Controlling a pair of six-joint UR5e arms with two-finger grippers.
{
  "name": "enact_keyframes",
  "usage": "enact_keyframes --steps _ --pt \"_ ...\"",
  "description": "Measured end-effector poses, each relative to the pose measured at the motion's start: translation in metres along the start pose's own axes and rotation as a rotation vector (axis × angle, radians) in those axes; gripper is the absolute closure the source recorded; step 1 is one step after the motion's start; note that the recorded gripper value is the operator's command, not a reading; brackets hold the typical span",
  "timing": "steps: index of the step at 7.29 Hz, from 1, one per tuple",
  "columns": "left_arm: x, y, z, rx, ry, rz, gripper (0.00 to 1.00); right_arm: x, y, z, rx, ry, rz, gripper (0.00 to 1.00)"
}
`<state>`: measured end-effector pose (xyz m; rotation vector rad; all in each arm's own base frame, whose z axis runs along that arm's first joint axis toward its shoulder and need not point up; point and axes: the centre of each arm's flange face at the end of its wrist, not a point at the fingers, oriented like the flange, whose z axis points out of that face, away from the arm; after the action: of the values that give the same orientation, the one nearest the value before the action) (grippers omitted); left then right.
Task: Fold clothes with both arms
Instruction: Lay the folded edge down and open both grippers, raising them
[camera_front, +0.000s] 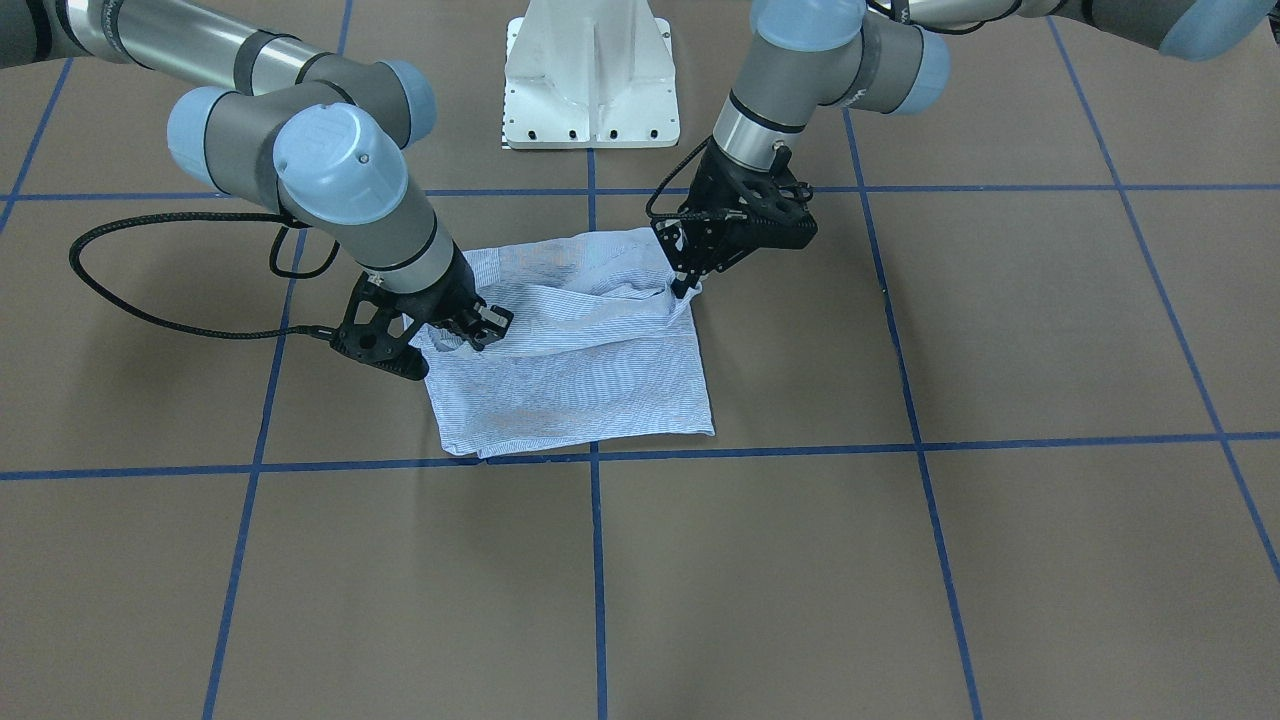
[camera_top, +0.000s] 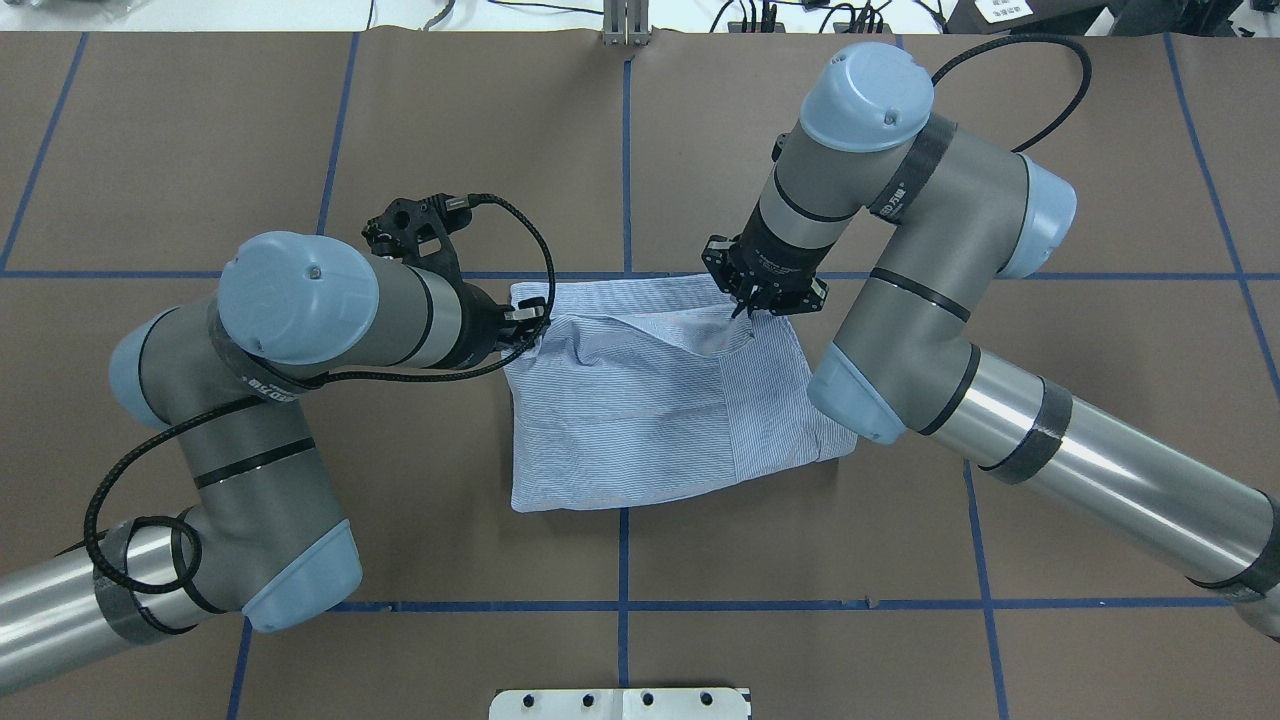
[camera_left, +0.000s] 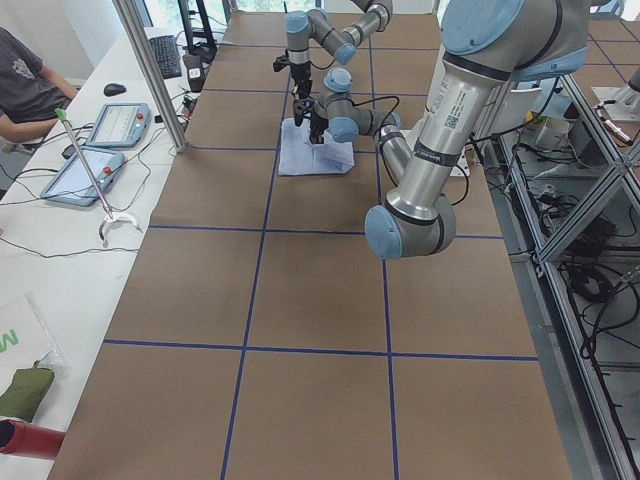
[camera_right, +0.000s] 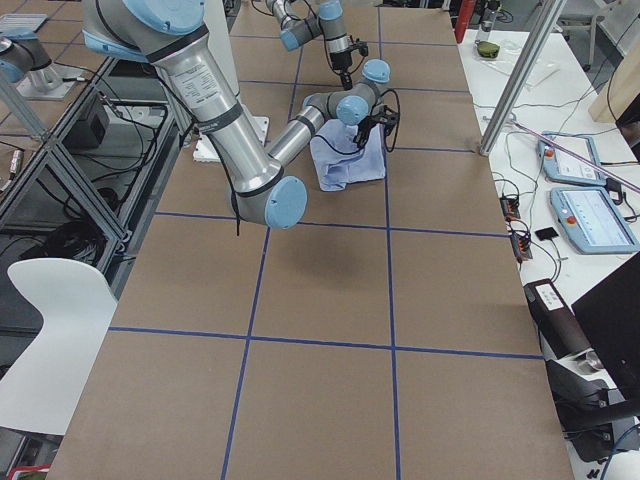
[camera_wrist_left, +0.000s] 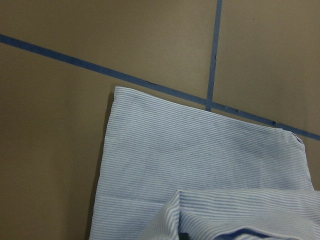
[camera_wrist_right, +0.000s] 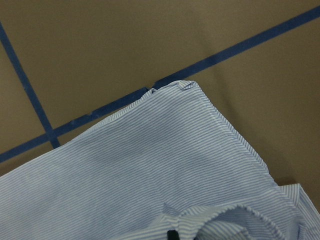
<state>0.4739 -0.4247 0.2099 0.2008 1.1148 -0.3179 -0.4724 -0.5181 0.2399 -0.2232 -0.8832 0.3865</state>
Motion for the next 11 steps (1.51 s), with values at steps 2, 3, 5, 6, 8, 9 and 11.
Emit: enact_keyframes --steps 2,3,5,6,8,9,11 --pt "-0.002 -0.016 0.024 0.017 0.002 0.011 1.00 -0.011 -0.017 0.018 0.023 0.007 0.005 1.00" --pt "-0.001 -0.023 0.043 0.022 0.011 0.013 1.00 -0.016 -0.026 0.028 0.038 0.004 0.004 1.00" --pt "-0.004 -0.037 0.070 0.034 0.018 0.010 1.00 -0.018 -0.038 0.042 0.050 -0.002 0.001 1.00" --pt "-0.007 -0.042 0.075 0.039 0.016 0.007 0.83 -0.019 -0.040 0.044 0.052 -0.005 0.000 0.47" --pt "-0.008 -0.049 0.075 0.050 0.017 0.001 0.01 -0.019 -0.042 0.044 0.053 -0.007 0.000 0.00" --pt "-0.009 -0.055 0.073 0.058 0.017 -0.006 0.01 -0.016 -0.049 0.039 0.056 -0.013 0.002 0.00" --pt "-0.018 -0.089 0.059 0.095 0.010 -0.028 0.01 -0.008 -0.074 0.011 0.033 -0.042 -0.033 0.00"
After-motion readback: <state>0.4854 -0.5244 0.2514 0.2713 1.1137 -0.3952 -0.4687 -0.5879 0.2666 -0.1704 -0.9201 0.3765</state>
